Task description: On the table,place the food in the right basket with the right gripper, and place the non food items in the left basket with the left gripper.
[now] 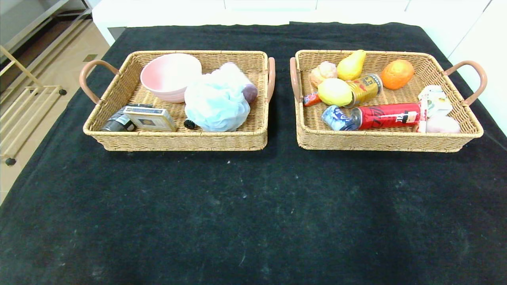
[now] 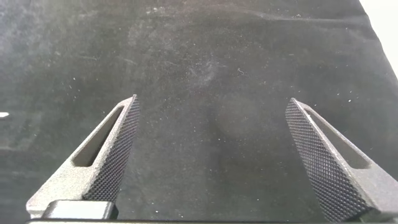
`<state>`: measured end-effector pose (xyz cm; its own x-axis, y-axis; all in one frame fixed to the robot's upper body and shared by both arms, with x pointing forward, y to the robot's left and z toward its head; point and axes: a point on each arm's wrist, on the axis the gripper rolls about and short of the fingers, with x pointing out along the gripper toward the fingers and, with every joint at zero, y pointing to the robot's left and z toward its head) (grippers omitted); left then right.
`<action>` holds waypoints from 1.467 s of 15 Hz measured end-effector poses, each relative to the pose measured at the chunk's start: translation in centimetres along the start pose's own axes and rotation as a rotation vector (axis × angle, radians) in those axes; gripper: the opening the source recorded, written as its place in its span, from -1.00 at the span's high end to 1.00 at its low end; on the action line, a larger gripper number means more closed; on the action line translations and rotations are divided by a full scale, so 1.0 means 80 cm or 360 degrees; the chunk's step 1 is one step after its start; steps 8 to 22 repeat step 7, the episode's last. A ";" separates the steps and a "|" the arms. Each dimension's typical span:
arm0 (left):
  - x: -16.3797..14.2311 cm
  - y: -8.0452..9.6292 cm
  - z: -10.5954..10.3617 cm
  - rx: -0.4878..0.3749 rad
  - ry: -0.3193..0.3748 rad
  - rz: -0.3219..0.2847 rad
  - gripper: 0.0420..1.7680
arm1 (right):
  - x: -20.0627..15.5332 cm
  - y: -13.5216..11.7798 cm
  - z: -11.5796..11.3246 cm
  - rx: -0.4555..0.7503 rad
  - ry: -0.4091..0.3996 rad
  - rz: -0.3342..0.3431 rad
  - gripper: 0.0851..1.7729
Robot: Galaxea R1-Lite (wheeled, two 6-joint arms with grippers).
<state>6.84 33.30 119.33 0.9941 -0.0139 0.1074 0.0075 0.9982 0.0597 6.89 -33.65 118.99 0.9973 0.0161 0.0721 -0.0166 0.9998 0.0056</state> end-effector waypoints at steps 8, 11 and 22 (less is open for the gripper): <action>0.000 0.001 0.001 -0.0124 -0.0006 0.0030 -0.94 | 0.000 0.000 0.000 -0.0003 0.0003 -0.0019 -0.93; 0.000 0.001 0.001 -0.0124 -0.0006 0.0030 -0.94 | 0.000 0.000 0.000 -0.0003 0.0003 -0.0019 -0.93; 0.000 0.001 0.001 -0.0124 -0.0006 0.0030 -0.94 | 0.000 0.000 0.000 -0.0003 0.0003 -0.0019 -0.93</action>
